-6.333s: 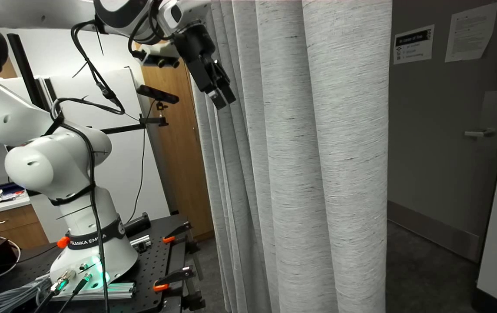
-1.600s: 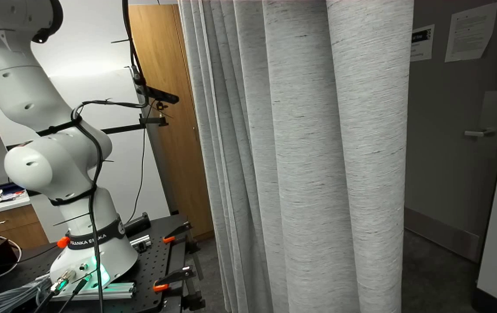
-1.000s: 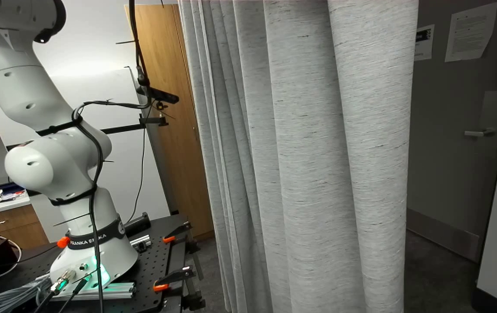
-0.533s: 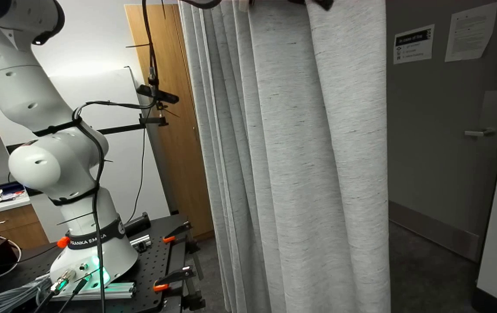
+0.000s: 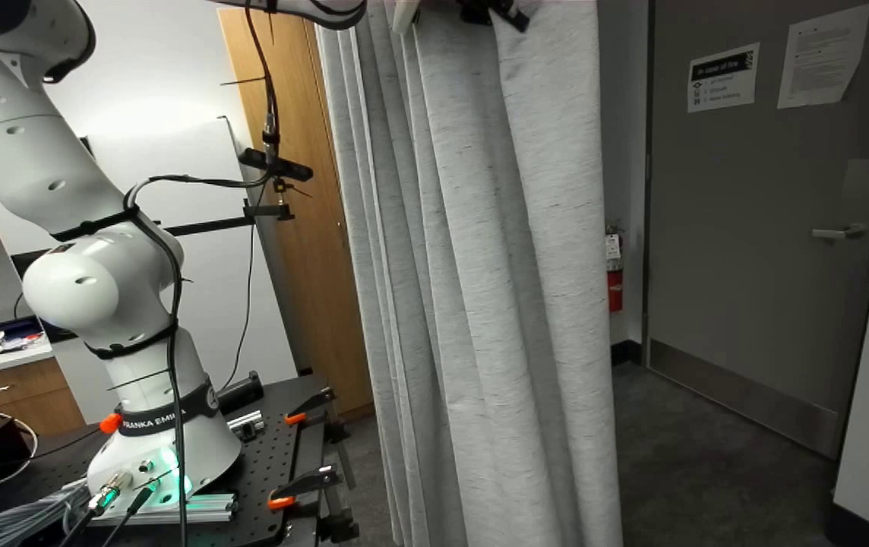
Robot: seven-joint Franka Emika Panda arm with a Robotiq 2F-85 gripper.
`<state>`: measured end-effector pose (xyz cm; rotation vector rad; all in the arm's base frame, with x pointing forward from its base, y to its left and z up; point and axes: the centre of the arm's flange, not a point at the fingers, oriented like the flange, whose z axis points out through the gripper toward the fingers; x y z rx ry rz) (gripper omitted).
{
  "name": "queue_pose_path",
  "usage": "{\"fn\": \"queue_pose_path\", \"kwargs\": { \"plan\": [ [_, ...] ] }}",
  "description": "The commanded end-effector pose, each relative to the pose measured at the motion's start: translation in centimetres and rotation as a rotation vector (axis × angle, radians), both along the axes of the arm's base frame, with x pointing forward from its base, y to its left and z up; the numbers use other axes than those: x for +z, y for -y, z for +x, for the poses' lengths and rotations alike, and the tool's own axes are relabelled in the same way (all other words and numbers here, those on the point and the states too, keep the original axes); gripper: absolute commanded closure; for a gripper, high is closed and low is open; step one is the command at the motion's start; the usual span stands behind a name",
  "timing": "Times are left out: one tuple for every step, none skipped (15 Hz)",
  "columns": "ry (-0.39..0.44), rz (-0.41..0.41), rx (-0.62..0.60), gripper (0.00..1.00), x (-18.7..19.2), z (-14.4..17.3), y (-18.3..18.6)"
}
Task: Slide the curtain to the left
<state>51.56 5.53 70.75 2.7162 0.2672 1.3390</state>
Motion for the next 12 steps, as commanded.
{"fn": "queue_pose_path", "kwargs": {
  "plan": [
    [-0.097,-0.038,0.126,1.0,-6.2,-1.2,-4.7],
    [-0.1,-0.048,0.147,1.0,-6.4,-1.8,-5.5],
    [-0.083,-0.062,0.17,1.0,-6.4,-2.3,-6.2],
    [-0.08,-0.074,0.191,1.0,-6.5,-2.9,-6.9],
    [-0.069,-0.081,0.213,1.0,-6.5,-3.6,-7.5],
    [-0.058,-0.09,0.233,1.0,-6.4,-4.1,-8.1],
    [-0.051,-0.097,0.251,1.0,-6.4,-4.7,-8.5],
    [-0.046,-0.106,0.265,1.0,-6.6,-5.0,-8.8],
    [-0.047,-0.108,0.277,1.0,-6.8,-5.2,-9.1],
    [-0.037,-0.112,0.292,1.0,-6.9,-5.5,-9.3],
    [-0.031,-0.119,0.305,1.0,-7.1,-5.7,-9.5],
    [-0.021,-0.122,0.318,1.0,-7.1,-5.9,-9.7]
  ]
}}
